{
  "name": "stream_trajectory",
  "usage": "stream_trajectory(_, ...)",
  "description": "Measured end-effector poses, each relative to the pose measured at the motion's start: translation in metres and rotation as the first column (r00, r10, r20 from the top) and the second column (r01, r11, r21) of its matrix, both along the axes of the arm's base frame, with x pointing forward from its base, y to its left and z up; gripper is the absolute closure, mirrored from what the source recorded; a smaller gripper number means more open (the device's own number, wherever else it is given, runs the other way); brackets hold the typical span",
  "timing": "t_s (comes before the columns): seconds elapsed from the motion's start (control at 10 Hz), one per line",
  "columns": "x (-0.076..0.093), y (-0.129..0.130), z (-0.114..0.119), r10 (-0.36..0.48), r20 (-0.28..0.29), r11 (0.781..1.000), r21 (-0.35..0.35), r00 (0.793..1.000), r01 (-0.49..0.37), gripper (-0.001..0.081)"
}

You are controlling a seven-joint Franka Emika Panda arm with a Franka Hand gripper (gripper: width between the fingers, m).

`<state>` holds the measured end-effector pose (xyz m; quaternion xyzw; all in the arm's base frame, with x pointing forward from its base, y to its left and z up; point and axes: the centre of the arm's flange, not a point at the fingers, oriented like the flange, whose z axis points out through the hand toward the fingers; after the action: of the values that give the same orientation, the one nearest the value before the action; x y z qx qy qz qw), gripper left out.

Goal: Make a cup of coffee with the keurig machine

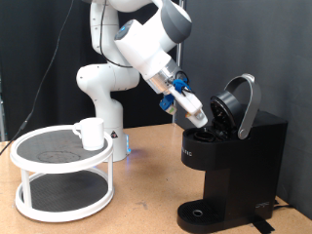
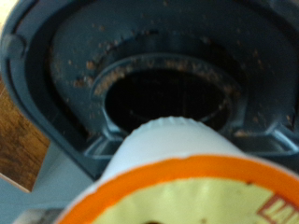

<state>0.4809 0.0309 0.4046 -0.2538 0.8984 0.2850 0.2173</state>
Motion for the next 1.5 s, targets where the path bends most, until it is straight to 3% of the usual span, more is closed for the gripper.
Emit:
stream_trajectory(0.8,0.005,0.009,-0.028,0.015,-0.018,1.0,-0.014,1.0,-0.016,0.047)
stream_trajectory(0.9,0.004,0.01,-0.03,0.018,-0.022,1.0,-0.014,1.0,-0.018,0.0395)
stream_trajectory(1.0,0.003,0.011,-0.031,0.02,-0.026,1.0,-0.013,0.999,-0.021,0.0395)
stream_trajectory(1.2,0.002,0.013,-0.032,0.019,-0.026,1.0,-0.003,0.999,-0.019,0.0114)
stream_trajectory(1.5,0.0,0.015,-0.019,0.012,-0.013,0.997,0.075,1.0,-0.011,0.0078)
